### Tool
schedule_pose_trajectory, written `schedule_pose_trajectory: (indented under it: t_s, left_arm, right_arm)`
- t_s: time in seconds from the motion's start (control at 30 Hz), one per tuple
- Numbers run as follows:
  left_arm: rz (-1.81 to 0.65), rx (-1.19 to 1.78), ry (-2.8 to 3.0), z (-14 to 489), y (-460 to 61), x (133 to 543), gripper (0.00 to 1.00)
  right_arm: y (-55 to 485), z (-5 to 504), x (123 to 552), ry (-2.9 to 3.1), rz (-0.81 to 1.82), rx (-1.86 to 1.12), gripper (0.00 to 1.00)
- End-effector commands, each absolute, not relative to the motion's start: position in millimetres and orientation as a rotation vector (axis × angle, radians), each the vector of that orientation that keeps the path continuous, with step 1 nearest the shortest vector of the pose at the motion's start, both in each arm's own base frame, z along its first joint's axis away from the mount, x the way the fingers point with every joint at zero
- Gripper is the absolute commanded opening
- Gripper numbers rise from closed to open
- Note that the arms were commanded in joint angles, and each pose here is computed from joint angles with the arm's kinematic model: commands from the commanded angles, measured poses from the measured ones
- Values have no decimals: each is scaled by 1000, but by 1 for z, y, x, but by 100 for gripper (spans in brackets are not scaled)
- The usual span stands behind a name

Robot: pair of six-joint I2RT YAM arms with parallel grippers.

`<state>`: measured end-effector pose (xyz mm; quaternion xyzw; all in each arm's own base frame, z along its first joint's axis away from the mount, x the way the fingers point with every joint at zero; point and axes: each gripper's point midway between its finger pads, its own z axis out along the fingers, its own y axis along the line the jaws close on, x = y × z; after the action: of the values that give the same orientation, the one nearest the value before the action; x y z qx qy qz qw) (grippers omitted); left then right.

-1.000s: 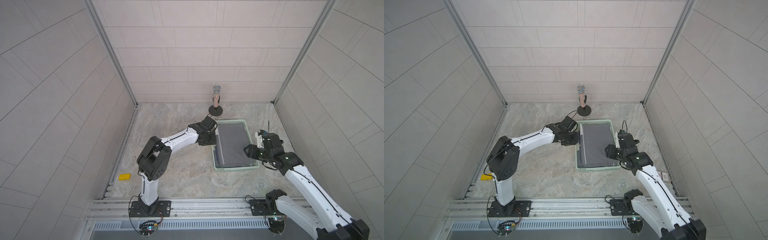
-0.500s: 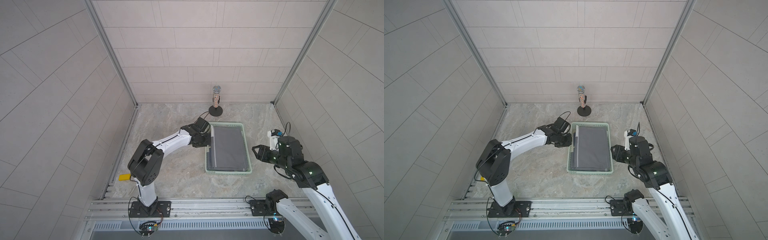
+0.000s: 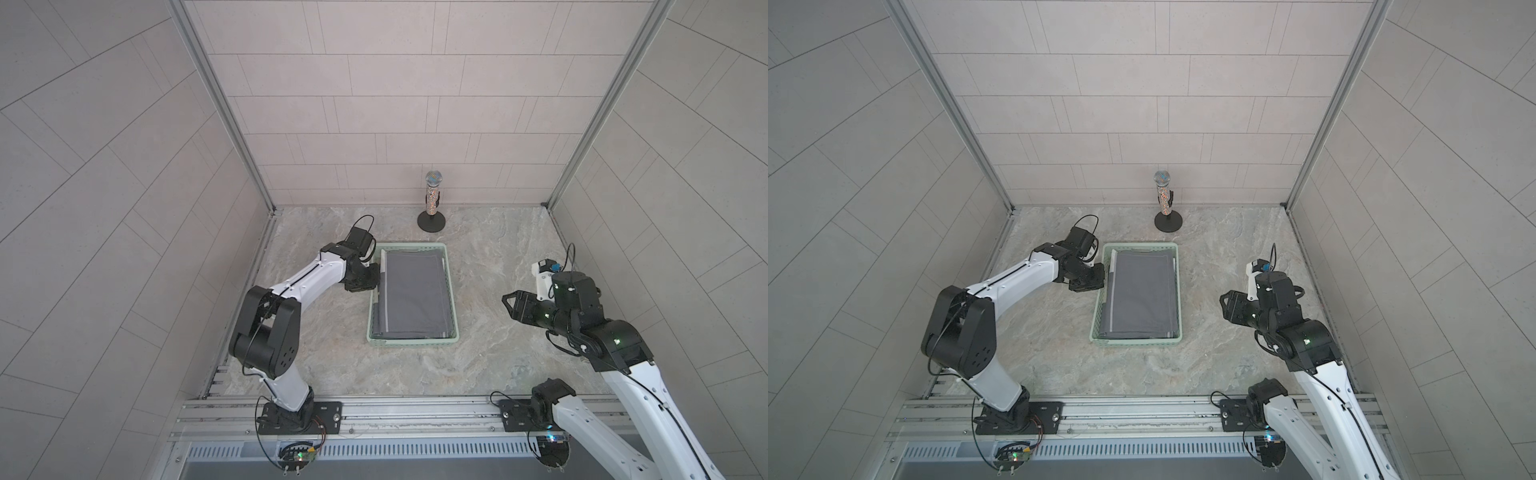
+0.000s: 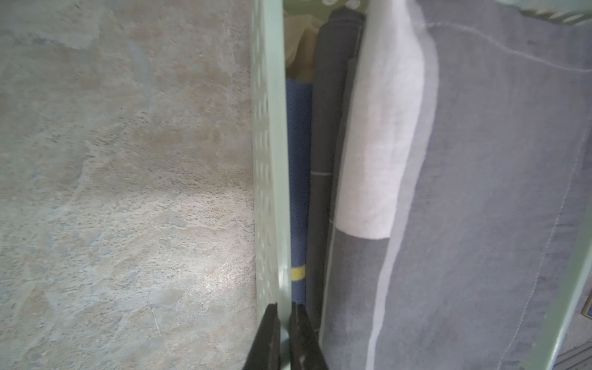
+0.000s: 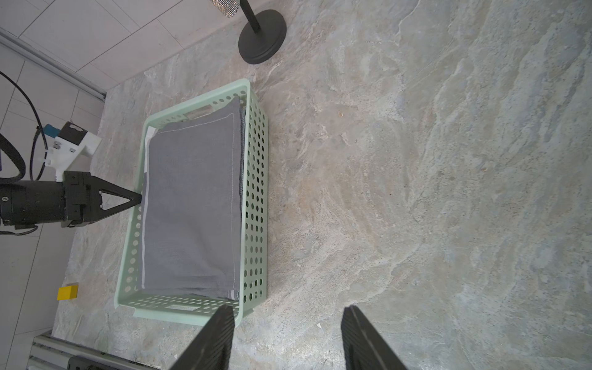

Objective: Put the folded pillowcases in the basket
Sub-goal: Move the basket to the center of the board, then reset both arms

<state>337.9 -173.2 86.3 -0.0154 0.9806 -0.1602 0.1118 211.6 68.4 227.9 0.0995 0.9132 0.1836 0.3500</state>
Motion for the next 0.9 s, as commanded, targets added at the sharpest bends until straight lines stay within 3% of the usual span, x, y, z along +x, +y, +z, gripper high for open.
schedule_pose_trajectory:
  t_s: [0.0,0.07,0.1,0.23,0.27,0.37,0.47,0.6,0.87]
  left_arm:
    - [-442,1,2943,82,-174,330,29]
    - [-351,19,2923,90,-163,332,38]
    - [-304,22,2902,99,-156,334,47]
    - [-231,59,2788,152,-140,332,83]
    - [-220,65,2751,166,-135,330,99]
    - [-15,-1,2585,207,-98,323,100]
    - [252,-222,2304,245,-36,312,100]
    - [272,-276,2026,265,-4,294,100]
    - [-82,-410,2123,194,20,344,100]
  right_arm:
    - [66,236,207,2365,461,242,63]
    - [66,235,206,2366,457,239,70]
    - [66,235,206,2369,453,237,98]
    - [72,225,219,2413,461,231,100]
    - [76,224,225,2425,469,213,100]
    - [65,233,247,2428,349,231,100]
    - [19,279,263,2268,83,442,100]
    - [15,345,283,1940,148,421,100]
    - [9,258,318,2071,-90,297,100]
